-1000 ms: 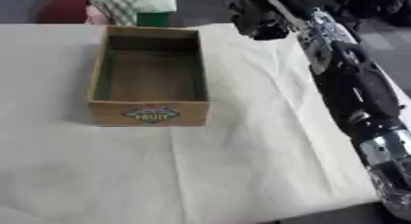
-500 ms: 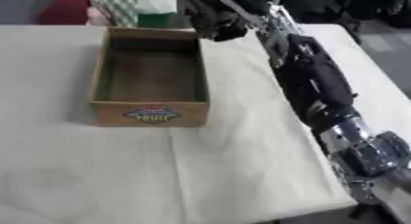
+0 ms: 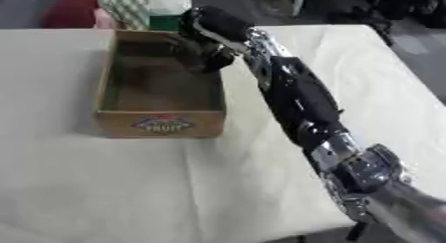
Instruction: Pick up objects on the table and place them in the box.
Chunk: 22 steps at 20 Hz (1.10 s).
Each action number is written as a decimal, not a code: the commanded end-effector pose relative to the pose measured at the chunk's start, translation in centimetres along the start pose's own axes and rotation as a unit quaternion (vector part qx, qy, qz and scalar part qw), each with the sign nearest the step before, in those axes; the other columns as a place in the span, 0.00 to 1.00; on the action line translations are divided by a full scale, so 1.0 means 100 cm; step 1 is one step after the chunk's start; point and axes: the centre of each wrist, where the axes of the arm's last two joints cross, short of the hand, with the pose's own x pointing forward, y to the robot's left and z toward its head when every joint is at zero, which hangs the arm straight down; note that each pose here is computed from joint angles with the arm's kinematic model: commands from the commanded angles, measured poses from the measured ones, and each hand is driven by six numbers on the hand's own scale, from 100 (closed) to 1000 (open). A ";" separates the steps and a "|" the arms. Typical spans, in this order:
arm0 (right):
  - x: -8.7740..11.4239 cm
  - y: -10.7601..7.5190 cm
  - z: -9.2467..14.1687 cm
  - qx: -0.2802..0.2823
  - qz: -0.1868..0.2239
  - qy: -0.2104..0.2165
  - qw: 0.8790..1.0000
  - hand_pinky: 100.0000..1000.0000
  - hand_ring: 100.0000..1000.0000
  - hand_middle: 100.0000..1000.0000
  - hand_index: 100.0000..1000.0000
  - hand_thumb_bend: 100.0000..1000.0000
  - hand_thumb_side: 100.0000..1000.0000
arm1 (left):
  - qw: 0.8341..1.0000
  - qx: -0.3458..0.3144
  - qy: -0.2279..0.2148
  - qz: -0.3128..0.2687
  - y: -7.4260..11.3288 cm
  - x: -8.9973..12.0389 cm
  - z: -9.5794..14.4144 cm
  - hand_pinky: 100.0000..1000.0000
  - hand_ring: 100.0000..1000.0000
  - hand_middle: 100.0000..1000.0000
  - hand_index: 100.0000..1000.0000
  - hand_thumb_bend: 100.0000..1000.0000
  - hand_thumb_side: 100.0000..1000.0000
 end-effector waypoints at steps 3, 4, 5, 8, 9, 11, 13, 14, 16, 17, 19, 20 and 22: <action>-0.001 -0.002 -0.004 0.051 0.022 -0.016 0.998 0.61 0.63 0.43 0.63 0.00 0.20 | 1.000 -0.006 -0.011 -0.005 0.001 0.007 -0.003 0.66 0.60 0.57 0.61 0.00 0.88; -0.001 -0.001 -0.004 0.061 0.021 -0.019 0.998 0.63 0.65 0.49 0.70 0.00 0.21 | 1.000 -0.006 -0.011 -0.005 0.001 0.007 -0.003 0.66 0.60 0.57 0.61 0.00 0.88; -0.001 0.000 -0.004 0.072 0.021 -0.021 0.997 0.63 0.66 0.50 0.72 0.00 0.22 | 1.000 -0.006 -0.011 -0.005 0.001 0.006 -0.003 0.66 0.60 0.57 0.61 0.00 0.88; -0.001 0.004 -0.003 0.100 0.014 -0.021 0.995 0.65 0.70 0.58 0.79 0.00 0.20 | 1.000 -0.007 -0.010 -0.003 0.001 0.006 -0.003 0.66 0.60 0.57 0.61 0.00 0.88; -0.001 0.006 -0.002 0.108 0.008 -0.020 0.994 0.66 0.72 0.62 0.82 0.00 0.20 | 1.000 -0.007 -0.010 -0.003 0.001 0.006 -0.003 0.66 0.60 0.57 0.61 0.00 0.88; -0.002 0.006 -0.001 0.121 -0.003 -0.019 0.992 0.68 0.75 0.69 0.86 0.00 0.20 | 1.000 -0.007 -0.009 -0.004 0.001 0.006 -0.003 0.66 0.60 0.57 0.61 0.00 0.88; -0.002 0.003 -0.001 0.130 -0.011 -0.020 0.991 0.71 0.78 0.76 0.89 0.00 0.28 | 1.000 -0.006 -0.009 -0.004 0.001 0.006 -0.002 0.66 0.60 0.57 0.61 0.00 0.88; -0.003 -0.001 -0.001 0.132 -0.013 -0.021 0.991 0.73 0.80 0.80 0.91 0.00 0.31 | 1.000 -0.006 -0.009 -0.004 0.001 0.006 -0.002 0.66 0.60 0.57 0.61 0.00 0.88; -0.004 -0.009 -0.001 0.135 -0.016 -0.024 0.990 0.75 0.82 0.83 0.92 0.00 0.34 | 1.000 -0.007 -0.008 -0.004 0.001 0.006 -0.003 0.66 0.60 0.57 0.61 0.00 0.88; -0.005 -0.014 -0.001 0.136 -0.015 -0.024 0.990 0.75 0.83 0.84 0.92 0.00 0.34 | 1.000 -0.007 -0.008 -0.004 0.002 0.006 -0.002 0.66 0.60 0.57 0.61 0.00 0.88; -0.007 -0.024 0.000 0.135 -0.013 -0.026 0.990 0.76 0.84 0.85 0.93 0.00 0.34 | 1.000 -0.006 -0.008 -0.005 0.002 0.006 -0.002 0.66 0.60 0.57 0.61 0.00 0.88; -0.007 -0.029 0.000 0.135 -0.012 -0.028 0.990 0.77 0.85 0.86 0.93 0.00 0.34 | 1.000 -0.006 -0.007 -0.005 0.002 0.006 -0.002 0.66 0.60 0.57 0.61 0.00 0.88; -0.009 -0.040 0.000 0.135 -0.005 -0.030 0.990 0.78 0.86 0.87 0.94 0.00 0.35 | 1.000 -0.006 -0.007 -0.005 0.002 0.006 -0.002 0.66 0.60 0.57 0.61 0.00 0.88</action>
